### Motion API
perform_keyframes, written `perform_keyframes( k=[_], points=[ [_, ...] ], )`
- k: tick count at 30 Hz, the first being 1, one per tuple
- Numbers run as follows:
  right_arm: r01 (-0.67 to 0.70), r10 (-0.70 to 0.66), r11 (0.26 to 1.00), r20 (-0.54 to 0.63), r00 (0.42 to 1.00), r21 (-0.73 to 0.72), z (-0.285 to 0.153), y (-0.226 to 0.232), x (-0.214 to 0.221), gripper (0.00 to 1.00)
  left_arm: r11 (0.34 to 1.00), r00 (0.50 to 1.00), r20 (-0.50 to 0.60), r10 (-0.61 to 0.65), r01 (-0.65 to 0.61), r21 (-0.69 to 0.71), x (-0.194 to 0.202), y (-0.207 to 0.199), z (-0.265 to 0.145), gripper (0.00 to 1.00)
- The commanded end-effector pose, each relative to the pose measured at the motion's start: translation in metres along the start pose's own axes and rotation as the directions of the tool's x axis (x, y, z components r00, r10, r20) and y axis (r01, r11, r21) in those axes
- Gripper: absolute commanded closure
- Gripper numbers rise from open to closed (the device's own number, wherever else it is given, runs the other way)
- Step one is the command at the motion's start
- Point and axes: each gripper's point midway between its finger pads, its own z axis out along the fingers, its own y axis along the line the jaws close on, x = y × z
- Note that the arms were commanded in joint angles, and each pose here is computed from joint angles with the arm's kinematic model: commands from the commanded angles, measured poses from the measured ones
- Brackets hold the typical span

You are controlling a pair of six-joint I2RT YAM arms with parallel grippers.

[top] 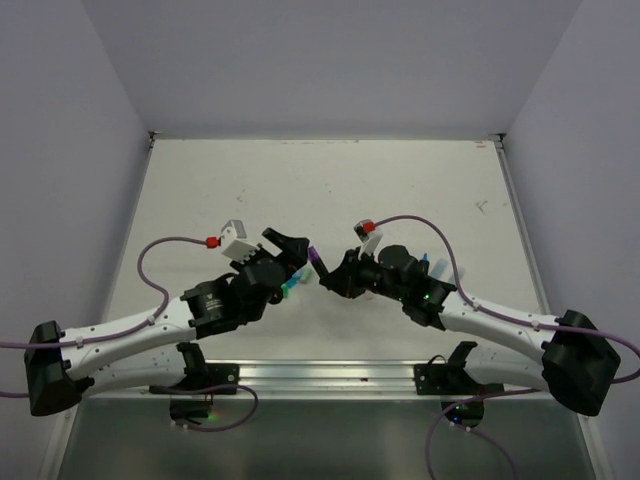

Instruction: Open the pen caps

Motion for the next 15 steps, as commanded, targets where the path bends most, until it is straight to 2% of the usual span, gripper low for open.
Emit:
perform_keyframes(
  k=[1, 4, 15],
  points=[
    [0.03, -0.03, 0.998, -0.009, 1.0, -0.05, -0.003, 0.013, -0.004, 1.0, 0.994, 0.994, -0.015, 0.111, -0.111, -0.021, 0.006, 0.013, 0.01, 0.09],
    [0.034, -0.035, 0.997, -0.015, 0.999, -0.063, -0.004, 0.017, -0.006, 1.0, 0.993, 0.992, -0.038, 0.118, -0.118, -0.008, 0.014, 0.007, 0.016, 0.16],
    [0.06, -0.061, 0.994, -0.014, 0.998, -0.087, -0.009, 0.026, -0.012, 1.0, 0.995, 0.991, -0.091, 0.099, -0.098, 0.021, 0.03, 0.006, 0.029, 0.29]
  ],
)
